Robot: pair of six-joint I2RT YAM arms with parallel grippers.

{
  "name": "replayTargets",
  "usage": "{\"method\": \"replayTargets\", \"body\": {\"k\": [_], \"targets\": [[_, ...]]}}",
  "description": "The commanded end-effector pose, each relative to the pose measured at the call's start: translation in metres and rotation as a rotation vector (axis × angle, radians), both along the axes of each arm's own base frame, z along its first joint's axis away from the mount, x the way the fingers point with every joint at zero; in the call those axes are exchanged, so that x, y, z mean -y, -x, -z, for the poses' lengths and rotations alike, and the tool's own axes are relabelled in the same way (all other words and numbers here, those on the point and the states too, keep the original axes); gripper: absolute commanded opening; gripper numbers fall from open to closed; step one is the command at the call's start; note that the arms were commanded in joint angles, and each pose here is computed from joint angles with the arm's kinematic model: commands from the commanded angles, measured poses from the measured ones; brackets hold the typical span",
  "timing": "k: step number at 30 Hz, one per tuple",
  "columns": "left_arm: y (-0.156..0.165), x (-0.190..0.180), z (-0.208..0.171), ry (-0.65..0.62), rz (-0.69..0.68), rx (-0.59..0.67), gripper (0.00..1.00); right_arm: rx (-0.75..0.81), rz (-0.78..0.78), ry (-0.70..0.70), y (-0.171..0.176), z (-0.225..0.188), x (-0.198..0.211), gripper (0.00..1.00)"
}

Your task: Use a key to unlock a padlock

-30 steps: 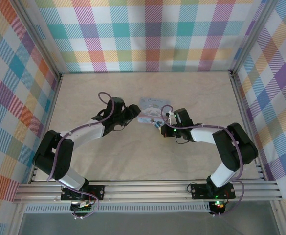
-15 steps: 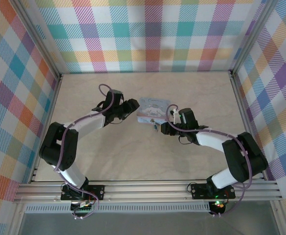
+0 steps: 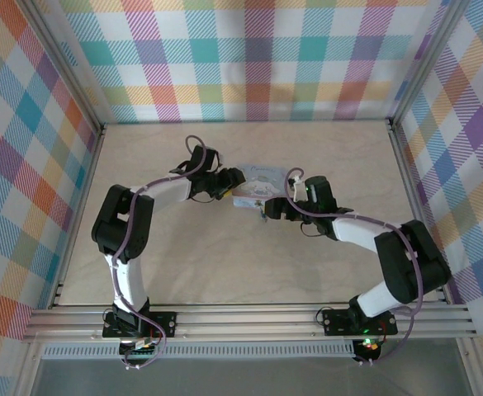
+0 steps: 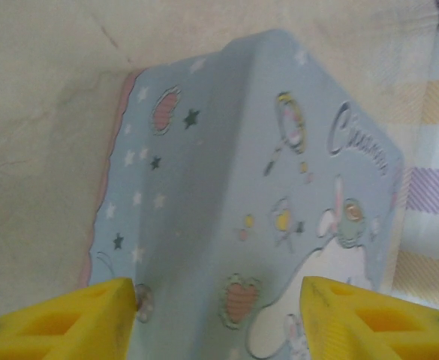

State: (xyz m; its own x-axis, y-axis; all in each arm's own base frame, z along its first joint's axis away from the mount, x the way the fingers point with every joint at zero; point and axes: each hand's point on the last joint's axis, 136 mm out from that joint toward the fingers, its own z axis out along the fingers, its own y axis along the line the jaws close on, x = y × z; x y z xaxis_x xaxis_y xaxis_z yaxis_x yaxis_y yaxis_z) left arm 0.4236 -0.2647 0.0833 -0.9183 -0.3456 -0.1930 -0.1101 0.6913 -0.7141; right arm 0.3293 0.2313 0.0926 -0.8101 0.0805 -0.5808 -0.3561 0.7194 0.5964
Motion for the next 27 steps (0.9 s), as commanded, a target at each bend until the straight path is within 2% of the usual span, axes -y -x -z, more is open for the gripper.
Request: {"method": "replayTargets", "body": {"k": [1,6,13,27], "targets": [[0.012,-0.006,0.014,-0.031,0.034,-0.035,0.58,0.037,-0.032,-0.055,-0.013,-0.020,-0.012,0.86],[0.031,-0.020,0.034,-0.076,0.018,-0.070,0.58,0.055,-0.038,-0.007,-0.025,-0.018,-0.011,0.86],[0.050,-0.028,0.044,-0.095,0.013,-0.092,0.57,0.105,-0.068,0.007,-0.040,-0.020,-0.014,0.87],[0.073,-0.025,0.028,-0.091,0.028,-0.070,0.57,0.167,-0.113,-0.074,-0.062,-0.027,-0.028,0.87]]}}
